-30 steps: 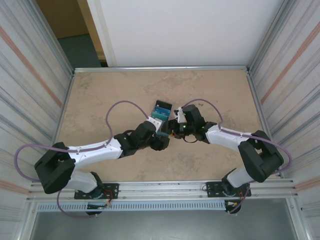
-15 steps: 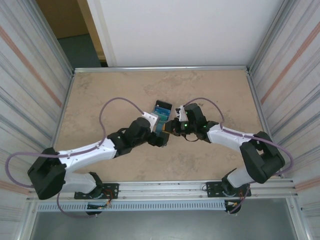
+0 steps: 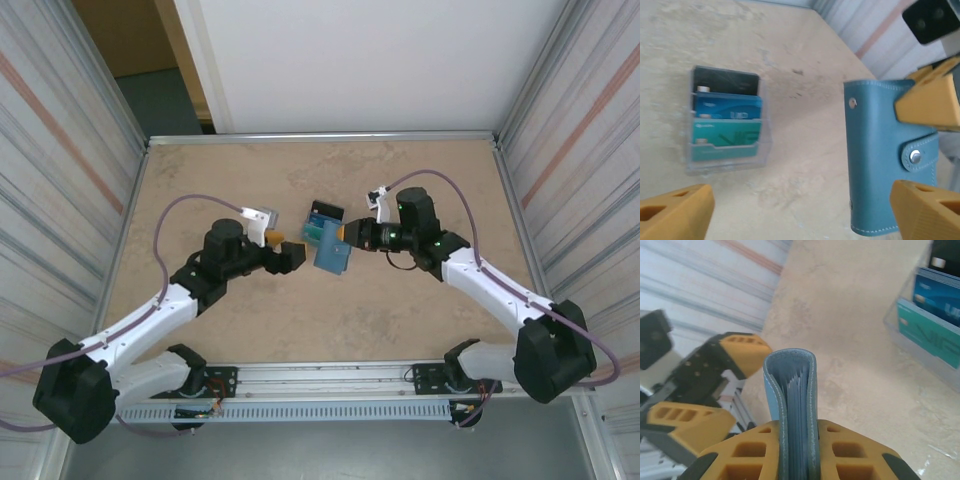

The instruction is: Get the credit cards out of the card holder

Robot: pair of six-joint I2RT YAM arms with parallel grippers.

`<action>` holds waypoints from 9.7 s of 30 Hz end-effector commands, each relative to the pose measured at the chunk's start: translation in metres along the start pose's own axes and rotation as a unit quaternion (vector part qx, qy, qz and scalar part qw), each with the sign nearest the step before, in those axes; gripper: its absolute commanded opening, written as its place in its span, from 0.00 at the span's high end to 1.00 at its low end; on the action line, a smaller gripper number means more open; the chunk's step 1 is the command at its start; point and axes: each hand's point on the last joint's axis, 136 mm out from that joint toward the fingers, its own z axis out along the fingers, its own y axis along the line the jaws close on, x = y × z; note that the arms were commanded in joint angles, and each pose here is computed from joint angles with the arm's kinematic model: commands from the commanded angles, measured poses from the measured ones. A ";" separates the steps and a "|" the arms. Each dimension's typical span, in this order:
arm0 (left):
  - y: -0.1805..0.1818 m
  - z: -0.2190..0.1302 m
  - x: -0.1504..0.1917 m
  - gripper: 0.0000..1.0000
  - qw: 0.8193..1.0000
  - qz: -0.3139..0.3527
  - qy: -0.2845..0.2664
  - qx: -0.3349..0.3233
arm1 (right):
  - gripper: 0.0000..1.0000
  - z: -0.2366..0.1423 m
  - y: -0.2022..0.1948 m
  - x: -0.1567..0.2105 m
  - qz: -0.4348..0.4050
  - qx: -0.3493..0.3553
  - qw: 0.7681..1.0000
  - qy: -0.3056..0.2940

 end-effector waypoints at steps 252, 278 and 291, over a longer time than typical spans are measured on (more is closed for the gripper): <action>-0.125 -0.064 -0.026 1.00 0.933 0.144 -0.025 0.330 | 0.54 -0.035 0.127 0.043 -0.248 -0.231 0.940 0.037; -0.076 -0.018 -0.032 0.04 0.982 0.040 -0.007 0.184 | 1.00 -0.043 0.089 0.016 -0.236 -0.008 0.970 -0.056; -0.071 0.003 -0.034 0.01 0.990 0.026 -0.041 0.134 | 1.00 -0.039 0.051 -0.001 -0.233 0.186 0.952 -0.074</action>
